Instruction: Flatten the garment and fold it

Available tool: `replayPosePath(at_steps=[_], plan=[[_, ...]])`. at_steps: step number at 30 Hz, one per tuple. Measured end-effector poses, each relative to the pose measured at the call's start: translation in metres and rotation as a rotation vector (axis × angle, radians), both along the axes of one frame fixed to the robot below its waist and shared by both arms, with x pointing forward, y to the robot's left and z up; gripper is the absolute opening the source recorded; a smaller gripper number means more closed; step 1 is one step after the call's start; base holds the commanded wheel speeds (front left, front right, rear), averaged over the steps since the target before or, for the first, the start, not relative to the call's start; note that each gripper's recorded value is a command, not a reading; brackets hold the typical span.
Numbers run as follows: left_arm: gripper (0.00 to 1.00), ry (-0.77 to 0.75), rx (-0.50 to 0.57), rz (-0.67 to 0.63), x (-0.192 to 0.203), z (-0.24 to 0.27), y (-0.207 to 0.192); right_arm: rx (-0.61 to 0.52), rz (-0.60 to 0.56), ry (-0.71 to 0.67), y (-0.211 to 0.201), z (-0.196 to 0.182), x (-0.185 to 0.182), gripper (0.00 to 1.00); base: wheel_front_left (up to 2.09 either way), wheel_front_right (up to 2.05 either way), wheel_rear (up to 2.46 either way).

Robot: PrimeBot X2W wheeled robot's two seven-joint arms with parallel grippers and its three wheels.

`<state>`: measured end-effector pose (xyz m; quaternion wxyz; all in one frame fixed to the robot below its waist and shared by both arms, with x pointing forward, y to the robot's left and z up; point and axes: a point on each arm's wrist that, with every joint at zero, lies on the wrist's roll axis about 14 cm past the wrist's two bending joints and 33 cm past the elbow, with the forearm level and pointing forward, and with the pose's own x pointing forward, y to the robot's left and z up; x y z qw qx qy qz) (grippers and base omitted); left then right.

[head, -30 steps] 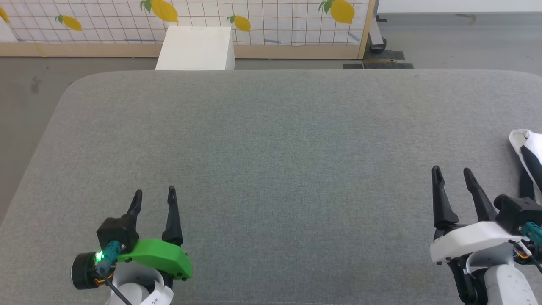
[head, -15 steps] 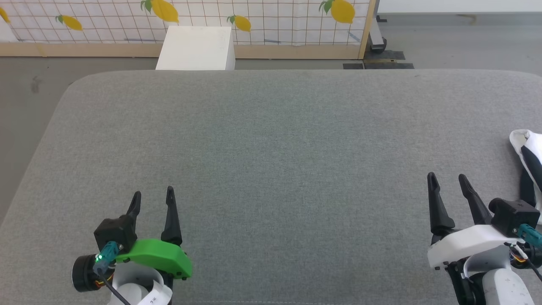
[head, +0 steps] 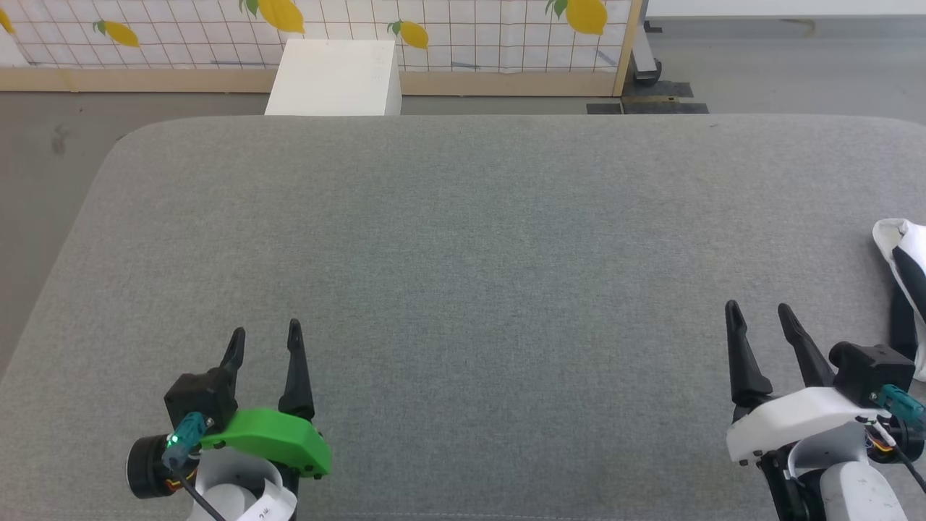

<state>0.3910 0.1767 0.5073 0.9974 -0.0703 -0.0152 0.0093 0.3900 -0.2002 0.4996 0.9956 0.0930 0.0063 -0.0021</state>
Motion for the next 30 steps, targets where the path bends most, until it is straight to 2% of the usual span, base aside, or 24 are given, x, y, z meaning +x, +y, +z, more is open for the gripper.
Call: replayPosePath(at_steps=[11,12,30], plan=[[1.0,0.014,-0.001,-0.003,-0.0001,-0.0042,-0.0015,0.001,0.005,0.011,0.0019,-0.0039,-0.0002,1.0,0.0,0.0,0.0],[0.0,0.015,0.0,-0.003,-0.0001,-0.0045,-0.0014,0.001,0.006,0.012,0.002,-0.004,-0.0002,0.0,0.0,0.0,0.0],[0.0,0.013,0.009,-0.008,-0.0001,-0.0005,-0.0025,-0.017,0.018,0.002,0.0051,0.0013,0.0006,0.0,0.0,0.0,0.0]])
